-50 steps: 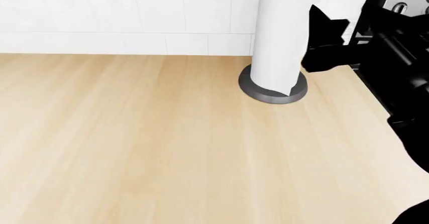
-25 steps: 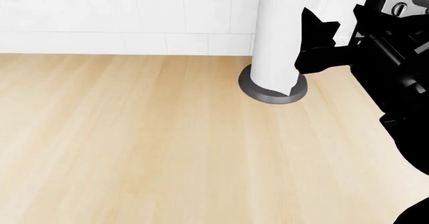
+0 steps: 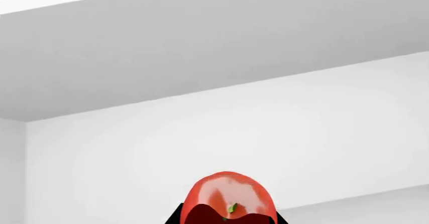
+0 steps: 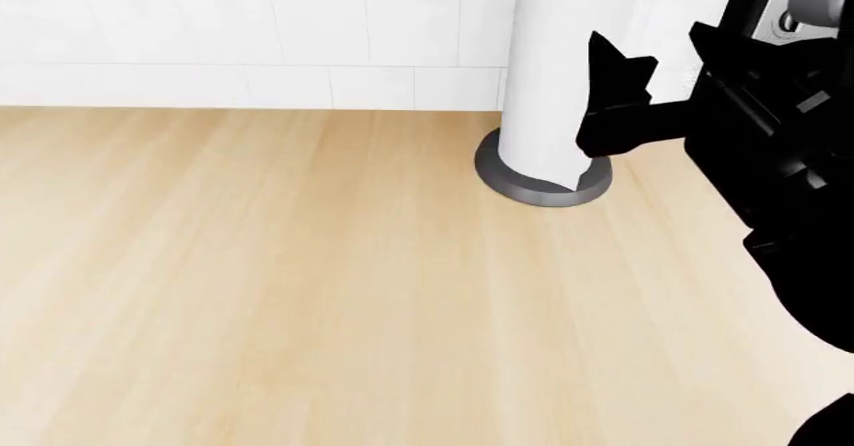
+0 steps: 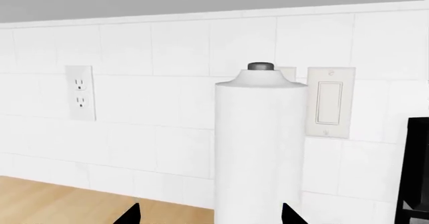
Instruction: Pick the brussel sprout, cherry from the counter and place them in the cabinet. Then close the cabinet.
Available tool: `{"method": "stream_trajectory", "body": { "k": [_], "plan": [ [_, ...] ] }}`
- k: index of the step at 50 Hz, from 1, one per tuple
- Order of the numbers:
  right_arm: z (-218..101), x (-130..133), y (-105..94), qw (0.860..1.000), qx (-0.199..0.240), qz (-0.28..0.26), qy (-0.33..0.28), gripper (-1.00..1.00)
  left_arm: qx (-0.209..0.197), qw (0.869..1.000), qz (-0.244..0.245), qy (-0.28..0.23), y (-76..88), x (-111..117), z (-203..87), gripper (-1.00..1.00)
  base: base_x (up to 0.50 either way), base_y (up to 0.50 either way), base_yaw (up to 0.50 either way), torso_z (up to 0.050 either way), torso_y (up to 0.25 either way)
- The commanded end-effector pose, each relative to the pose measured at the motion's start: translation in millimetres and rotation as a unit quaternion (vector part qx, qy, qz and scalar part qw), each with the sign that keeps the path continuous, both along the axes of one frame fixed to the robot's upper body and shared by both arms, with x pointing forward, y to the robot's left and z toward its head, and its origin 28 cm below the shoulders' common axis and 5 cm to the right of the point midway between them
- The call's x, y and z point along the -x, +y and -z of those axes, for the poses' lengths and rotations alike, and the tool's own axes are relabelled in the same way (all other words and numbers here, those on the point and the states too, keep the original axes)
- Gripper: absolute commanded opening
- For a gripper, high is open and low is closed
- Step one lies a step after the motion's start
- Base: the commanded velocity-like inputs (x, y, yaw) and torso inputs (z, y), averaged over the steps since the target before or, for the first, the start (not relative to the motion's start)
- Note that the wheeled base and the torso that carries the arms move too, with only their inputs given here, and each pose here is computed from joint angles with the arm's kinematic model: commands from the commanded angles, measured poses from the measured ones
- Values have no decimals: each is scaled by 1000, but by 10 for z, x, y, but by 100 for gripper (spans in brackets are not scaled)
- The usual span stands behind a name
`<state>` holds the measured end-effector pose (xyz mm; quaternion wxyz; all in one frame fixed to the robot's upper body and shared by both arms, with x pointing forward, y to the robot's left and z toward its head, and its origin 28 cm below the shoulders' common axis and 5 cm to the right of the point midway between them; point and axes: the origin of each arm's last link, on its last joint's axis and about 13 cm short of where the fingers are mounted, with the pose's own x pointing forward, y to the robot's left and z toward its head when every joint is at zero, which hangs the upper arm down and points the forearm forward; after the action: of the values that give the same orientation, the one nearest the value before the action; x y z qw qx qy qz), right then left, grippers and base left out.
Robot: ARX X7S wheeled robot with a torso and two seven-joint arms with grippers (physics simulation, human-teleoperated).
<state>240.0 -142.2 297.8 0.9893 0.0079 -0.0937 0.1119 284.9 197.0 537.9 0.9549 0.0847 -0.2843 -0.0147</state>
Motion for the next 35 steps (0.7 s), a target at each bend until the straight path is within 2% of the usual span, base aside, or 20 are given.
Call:
{"method": "stream_trajectory", "body": {
  "k": [1,6,13,22,35],
  "plan": [
    [4,-2,-7,1000,3,3,1,100,1,999,-5,33,21,-270,-201,-100,0,0,0,0,0],
    [-9,-1,-9,1000,2,3,0,100,4,998,0,65,50,-431,-208,-100,0,0,0,0,0],
    [-31,-2,0,1000,4,3,-2,100,16,995,-4,102,96,-449,-146,-100,0,0,0,0,0],
    [-36,-5,3,1000,5,3,-3,100,32,992,-7,120,132,-452,-118,-100,0,0,0,0,0],
    [-33,-3,2,1000,4,3,-2,100,10,987,-21,160,123,-492,-24,-100,0,0,0,0,0]
  ]
}}
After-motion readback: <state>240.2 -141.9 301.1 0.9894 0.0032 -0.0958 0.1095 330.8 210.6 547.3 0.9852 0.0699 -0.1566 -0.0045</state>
